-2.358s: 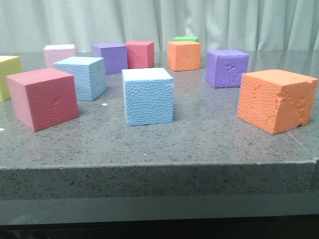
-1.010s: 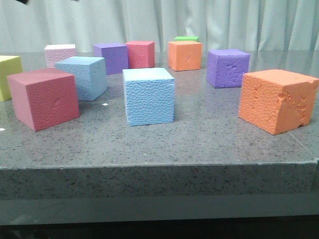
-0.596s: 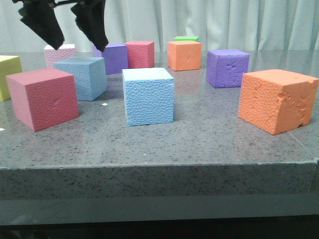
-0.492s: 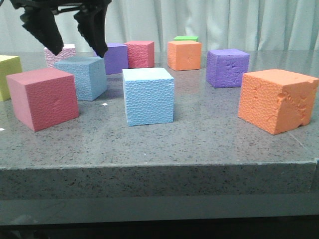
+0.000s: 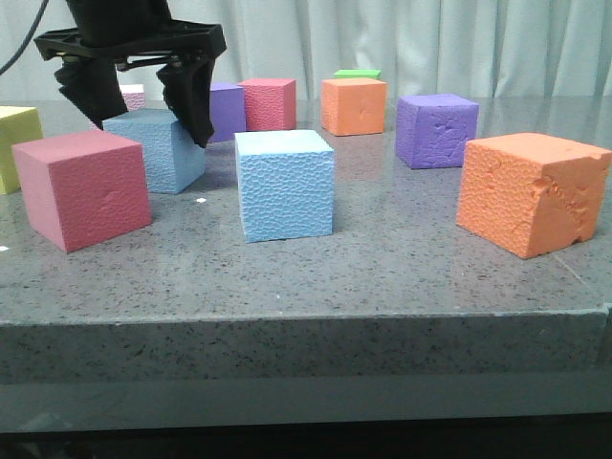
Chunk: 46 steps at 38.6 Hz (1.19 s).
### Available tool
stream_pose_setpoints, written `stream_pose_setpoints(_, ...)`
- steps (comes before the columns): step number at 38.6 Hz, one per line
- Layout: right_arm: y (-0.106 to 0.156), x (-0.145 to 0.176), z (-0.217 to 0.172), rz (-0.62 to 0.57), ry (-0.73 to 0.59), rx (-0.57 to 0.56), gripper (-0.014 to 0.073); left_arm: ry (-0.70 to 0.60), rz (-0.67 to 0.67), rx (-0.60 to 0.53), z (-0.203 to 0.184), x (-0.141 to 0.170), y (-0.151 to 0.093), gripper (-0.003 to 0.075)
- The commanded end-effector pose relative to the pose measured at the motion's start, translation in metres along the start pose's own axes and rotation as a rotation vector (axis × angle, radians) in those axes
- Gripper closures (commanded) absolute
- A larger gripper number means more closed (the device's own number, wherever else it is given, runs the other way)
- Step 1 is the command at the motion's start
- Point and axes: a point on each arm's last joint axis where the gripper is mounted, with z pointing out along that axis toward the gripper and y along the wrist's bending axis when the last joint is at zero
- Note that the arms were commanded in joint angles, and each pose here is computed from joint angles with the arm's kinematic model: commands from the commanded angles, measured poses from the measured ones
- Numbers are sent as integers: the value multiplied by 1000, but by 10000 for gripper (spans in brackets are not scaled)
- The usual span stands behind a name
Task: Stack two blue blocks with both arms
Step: 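Grasp the second light blue cube with the left gripper and lift it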
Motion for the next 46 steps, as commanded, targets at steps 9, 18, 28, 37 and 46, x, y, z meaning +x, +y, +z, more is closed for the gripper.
stream_pose_setpoints(9,3,-13,-4,-17,-82,-22,662,-78,-3,21,-37,-2,-6,440)
stream_pose_setpoints(18,3,-13,-4,-17,-83,-23,662,-106,7,22,-67,-10,-8,503)
stream_pose_setpoints(28,3,-13,-4,-17,-82,-23,662,-204,11,51,-107,-19,-12,503)
stream_pose_setpoints(37,3,-13,-4,-17,-82,-23,662,-241,-4,168,-130,-12,-23,503)
stream_pose_setpoints(46,3,-13,-4,-17,-82,-23,662,-293,53,199,-161,5,-43,503)
